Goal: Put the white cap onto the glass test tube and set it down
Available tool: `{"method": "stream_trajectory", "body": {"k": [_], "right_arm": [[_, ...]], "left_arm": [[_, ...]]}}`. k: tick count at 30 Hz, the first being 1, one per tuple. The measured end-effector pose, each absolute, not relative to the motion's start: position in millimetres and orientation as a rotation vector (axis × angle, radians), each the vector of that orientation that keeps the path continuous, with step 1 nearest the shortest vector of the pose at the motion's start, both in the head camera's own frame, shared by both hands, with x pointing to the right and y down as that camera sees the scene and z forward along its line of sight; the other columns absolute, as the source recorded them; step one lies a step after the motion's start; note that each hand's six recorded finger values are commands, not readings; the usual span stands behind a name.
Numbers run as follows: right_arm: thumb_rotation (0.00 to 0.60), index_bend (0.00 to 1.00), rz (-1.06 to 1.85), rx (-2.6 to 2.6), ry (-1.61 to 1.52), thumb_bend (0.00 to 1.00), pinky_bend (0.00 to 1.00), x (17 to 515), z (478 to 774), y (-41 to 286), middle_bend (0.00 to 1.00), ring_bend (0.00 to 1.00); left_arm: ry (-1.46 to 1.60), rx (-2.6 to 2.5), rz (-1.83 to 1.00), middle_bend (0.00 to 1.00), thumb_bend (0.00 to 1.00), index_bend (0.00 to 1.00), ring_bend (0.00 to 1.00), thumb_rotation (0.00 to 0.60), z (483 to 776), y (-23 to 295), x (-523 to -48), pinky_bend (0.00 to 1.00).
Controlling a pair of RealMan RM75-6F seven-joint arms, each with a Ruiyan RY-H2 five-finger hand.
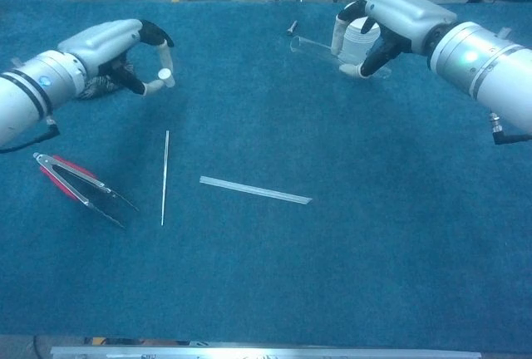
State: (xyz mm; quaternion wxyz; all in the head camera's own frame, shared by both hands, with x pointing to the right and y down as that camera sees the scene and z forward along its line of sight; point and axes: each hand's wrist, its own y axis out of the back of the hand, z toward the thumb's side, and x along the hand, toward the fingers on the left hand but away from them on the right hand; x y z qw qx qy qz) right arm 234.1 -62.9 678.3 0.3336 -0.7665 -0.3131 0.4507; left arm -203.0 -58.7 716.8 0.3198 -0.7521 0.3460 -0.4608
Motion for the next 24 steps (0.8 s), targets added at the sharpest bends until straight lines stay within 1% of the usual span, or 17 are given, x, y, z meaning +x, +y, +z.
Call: {"method": "stream_trajectory", "body": {"k": [10,16,24], "right_arm": [[0.600,0.67,1.172,-2.207,-0.848,0.34,0.26,207.1,694.4,-50.0,0.39,0.19],[0.600,0.67,1.134,-2.234,-0.862,0.34,0.26,188.4,696.6,-47.7,0.39,0.19],[0.600,0.67,1.099,-2.258,-0.904,0.34,0.26,166.5,702.2,-42.5,0.39,0.19]], "left_arm": [[1.041,-2.018,-1.207,0.20,0.37,0.50,0.01,0.600,662.6,-57.5,-244.4,0.10],[1.101,-2.069,-1.204,0.20,0.37,0.50,0.01,0.600,642.5,-56.4,-258.1,0.10],[1.138,-2.118,-1.186,0.20,0.38,0.51,0.01,0.600,627.2,-57.6,-263.6,0.10]]}}
